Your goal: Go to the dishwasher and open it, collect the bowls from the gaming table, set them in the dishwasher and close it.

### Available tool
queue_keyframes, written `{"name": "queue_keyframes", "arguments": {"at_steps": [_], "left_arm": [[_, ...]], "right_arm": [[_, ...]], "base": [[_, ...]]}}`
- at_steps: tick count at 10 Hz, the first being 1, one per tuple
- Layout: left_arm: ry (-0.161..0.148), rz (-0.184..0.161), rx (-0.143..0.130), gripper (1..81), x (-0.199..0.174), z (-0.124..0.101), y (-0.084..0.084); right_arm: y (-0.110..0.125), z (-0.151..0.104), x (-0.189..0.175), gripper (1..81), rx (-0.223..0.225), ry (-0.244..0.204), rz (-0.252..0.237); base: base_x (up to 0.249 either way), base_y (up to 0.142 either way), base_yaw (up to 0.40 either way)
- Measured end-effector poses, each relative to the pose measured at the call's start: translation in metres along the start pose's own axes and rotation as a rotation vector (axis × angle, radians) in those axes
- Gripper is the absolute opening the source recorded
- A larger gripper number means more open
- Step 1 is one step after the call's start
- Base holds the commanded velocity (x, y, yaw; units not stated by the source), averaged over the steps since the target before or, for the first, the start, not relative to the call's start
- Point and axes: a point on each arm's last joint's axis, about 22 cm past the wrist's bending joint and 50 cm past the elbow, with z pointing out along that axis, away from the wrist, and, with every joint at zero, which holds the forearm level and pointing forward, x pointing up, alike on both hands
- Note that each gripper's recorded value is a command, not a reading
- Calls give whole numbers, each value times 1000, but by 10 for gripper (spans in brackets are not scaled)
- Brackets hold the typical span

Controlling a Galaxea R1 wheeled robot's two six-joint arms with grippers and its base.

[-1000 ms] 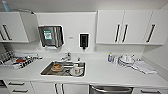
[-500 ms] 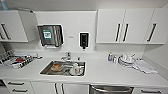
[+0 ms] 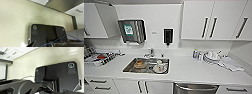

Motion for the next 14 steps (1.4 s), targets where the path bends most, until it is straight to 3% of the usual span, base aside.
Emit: {"name": "queue_keyframes", "arguments": {"at_steps": [2,3,4,5,6,9,11,12,14], "left_arm": [[41,-17,-30,811,41,-26,9],[81,-13,-27,811,76,-36,5],[141,-2,-41,811,121,-43,9],[200,13,-61,811,161,-54,19],[232,11,-85,811,183,-65,30],[211,32,-145,811,212,-79,62],[164,80,-190,811,227,-73,85],[144,121,-184,811,234,-77,85],[128,252,-162,811,248,-83,81]], "right_arm": [[-11,-11,34,811,23,35,-34],[-14,-10,59,811,29,72,-60],[-13,-10,78,811,28,100,-78],[-10,-13,90,811,21,116,-90],[-7,-16,101,811,16,128,-100],[-6,-26,133,811,19,140,-89],[-17,-26,162,811,47,144,-82],[-18,-26,173,811,54,146,-79],[-19,-30,199,811,59,173,-99]], "base": [[0,0,0],[0,0,0],[0,0,0],[0,0,0],[0,0,0],[0,0,0],[0,0,0],[0,0,0],[0,0,0]]}}
